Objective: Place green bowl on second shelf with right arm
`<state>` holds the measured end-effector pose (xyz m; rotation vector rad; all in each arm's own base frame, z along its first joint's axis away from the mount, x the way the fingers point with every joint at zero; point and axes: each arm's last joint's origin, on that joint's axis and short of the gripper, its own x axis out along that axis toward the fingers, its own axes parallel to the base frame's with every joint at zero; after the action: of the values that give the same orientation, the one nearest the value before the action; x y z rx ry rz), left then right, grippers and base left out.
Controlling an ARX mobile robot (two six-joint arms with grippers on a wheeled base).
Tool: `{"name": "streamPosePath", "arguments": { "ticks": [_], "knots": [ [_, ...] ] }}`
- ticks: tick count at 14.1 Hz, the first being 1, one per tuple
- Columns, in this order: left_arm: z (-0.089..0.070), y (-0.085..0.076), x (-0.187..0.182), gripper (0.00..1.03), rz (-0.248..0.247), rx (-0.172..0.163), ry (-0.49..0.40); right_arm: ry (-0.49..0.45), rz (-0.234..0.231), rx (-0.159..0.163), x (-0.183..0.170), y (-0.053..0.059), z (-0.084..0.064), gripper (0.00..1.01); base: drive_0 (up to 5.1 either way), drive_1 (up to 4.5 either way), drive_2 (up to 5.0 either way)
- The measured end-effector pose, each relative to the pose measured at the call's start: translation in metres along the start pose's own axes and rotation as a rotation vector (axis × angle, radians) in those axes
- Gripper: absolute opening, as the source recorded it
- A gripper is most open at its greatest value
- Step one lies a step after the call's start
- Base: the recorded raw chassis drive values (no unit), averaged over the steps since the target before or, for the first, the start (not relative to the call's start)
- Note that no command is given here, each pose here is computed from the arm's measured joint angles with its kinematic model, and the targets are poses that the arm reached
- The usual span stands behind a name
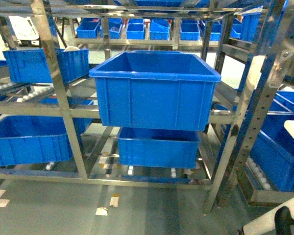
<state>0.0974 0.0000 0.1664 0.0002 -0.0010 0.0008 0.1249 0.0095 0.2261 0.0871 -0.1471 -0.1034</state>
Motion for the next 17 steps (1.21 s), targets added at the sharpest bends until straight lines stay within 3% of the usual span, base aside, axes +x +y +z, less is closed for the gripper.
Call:
{"name": "streamPosePath", "arguments": {
  "ticks": [14,17],
  "knots": [
    [0.0000,0.0000,0.0000,0.98,0.000,0.000,0.000,0.001,0.003,-0.001,0.0000,0.0001,-0.0001,0.02,-4.9,2.55,2.5],
    [0.0001,0.0000,0.0000,0.98,0.002,0.000,-0.002,0.004,0.003,-0.001,0.0004,0.0002,-0.0005,0.02,0.0,0.00,0.0]
  ]
}}
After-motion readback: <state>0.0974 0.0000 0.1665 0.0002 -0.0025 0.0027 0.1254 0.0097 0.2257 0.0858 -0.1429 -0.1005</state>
